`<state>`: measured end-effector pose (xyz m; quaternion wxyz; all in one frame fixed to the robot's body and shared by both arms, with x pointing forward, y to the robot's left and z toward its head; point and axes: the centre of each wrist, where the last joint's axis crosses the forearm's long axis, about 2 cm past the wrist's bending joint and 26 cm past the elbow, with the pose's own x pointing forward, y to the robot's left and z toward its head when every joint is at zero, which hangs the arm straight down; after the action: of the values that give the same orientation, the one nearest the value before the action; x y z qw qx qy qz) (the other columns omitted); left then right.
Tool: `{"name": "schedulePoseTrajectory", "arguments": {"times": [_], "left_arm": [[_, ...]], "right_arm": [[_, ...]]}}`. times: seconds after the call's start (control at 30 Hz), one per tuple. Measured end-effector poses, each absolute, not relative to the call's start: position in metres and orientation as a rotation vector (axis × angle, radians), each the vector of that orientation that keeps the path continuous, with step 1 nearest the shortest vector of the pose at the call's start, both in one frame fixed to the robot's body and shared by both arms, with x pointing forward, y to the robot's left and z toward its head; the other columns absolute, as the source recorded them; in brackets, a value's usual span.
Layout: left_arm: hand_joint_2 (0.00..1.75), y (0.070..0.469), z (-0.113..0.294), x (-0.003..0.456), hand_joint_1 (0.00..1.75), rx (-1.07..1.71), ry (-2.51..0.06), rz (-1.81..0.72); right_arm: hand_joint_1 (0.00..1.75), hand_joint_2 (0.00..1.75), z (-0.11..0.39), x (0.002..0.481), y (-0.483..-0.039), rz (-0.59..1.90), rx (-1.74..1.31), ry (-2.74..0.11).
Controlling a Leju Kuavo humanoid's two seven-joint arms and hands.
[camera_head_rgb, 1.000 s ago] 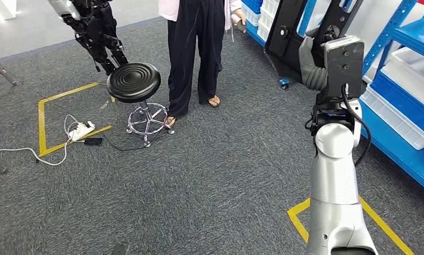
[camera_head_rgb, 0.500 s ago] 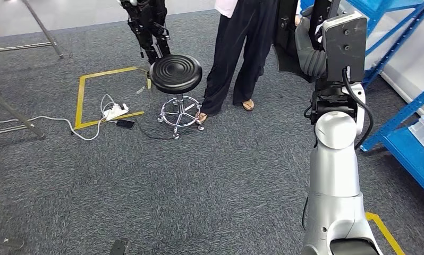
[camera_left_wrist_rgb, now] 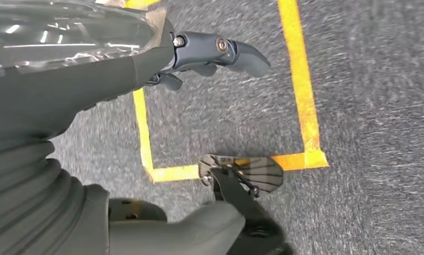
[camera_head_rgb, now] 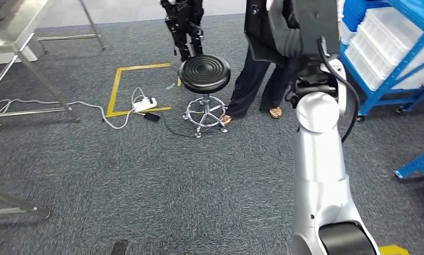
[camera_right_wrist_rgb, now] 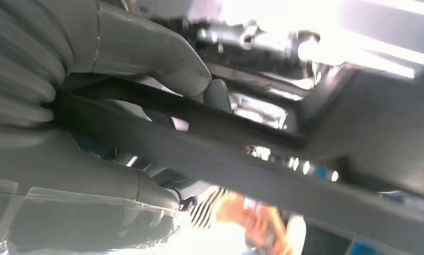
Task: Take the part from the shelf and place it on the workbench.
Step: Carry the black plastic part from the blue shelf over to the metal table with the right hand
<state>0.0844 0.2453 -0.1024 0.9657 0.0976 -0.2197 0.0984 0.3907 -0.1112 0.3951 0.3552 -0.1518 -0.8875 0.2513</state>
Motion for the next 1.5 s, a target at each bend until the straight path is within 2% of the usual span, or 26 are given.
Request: {"name": "schedulePoseTrajectory", "arguments": {"times": [0.37, 0.77, 1.5], "left_arm": [[1.75, 0.246, -0.102, 0.085, 0.00, 0.197, -0.443, 0.206], [1.75, 0.250, -0.104, 0.078, 0.00, 0.202, -0.432, 0.230], [1.75, 0.253, -0.103, 0.085, 0.00, 0.213, -0.443, 0.229]], "right_arm": [[1.75, 1.75, 0.404, 0.400, -0.089, 0.734, -0.448, -2.226], [1.75, 1.75, 0.389, 0.424, -0.100, 0.776, -0.507, -2.117], [1.75, 1.75, 0.388, 0.431, -0.094, 0.785, -0.517, -2.100]]}}
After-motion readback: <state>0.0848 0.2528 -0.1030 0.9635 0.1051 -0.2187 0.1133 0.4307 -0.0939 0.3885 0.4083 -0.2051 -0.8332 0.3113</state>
